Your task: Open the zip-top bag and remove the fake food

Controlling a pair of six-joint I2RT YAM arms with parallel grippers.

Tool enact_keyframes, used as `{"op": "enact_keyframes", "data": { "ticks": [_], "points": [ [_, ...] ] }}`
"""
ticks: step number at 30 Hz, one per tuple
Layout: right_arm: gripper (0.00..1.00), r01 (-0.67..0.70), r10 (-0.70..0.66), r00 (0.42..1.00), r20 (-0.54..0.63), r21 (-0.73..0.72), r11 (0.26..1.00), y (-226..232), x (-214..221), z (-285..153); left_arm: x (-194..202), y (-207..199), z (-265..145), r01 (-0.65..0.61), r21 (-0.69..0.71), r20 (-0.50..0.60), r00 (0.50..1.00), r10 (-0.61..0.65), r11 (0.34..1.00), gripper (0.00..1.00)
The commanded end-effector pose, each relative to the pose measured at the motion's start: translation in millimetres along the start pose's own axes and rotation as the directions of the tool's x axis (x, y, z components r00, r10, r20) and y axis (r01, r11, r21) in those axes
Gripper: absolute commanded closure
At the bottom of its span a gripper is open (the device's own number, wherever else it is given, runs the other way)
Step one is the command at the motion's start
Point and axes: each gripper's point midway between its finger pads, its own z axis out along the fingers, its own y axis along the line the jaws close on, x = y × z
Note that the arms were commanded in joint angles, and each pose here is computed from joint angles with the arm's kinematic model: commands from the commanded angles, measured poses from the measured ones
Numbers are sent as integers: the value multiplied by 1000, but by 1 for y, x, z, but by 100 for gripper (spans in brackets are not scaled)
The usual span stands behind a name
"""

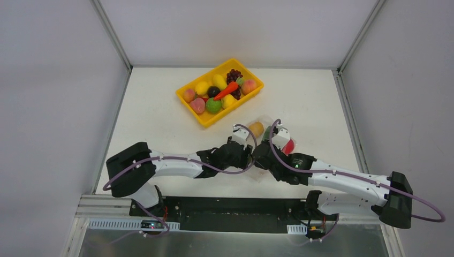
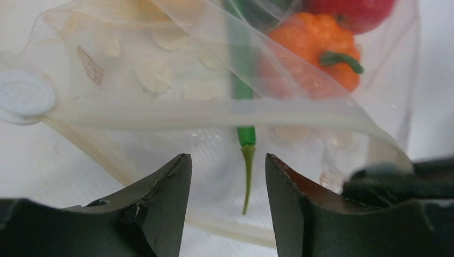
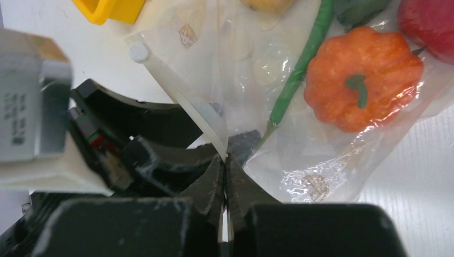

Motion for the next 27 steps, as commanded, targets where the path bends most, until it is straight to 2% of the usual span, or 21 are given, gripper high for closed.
{"op": "enact_keyframes", "data": {
  "ticks": [1, 6, 14, 20, 27],
  "points": [
    [100, -42, 41, 999, -19, -59, 997, 23, -4, -6, -27, -9, 18, -9, -15, 120, 993, 11, 1000, 45],
    [100, -52, 51, 998, -30, -50, 997, 20, 0, -5, -7, -10, 36, -16, 3, 99, 995, 16, 1000, 40],
    [100, -76, 74, 997, -32, -45, 996, 15, 5, -2, 30, -2, 46, -6, -24, 34, 999, 6, 1000, 41],
    [100, -91, 90, 996, -22, -56, 994, 15, 2, -2, 49, 17, 48, -51, -159, -29, 998, 47, 986, 63],
    [100, -115, 115, 993, -7, -55, 992, 8, 0, -3, 49, 14, 45, -60, -139, -36, 998, 55, 988, 77]
  ]
}}
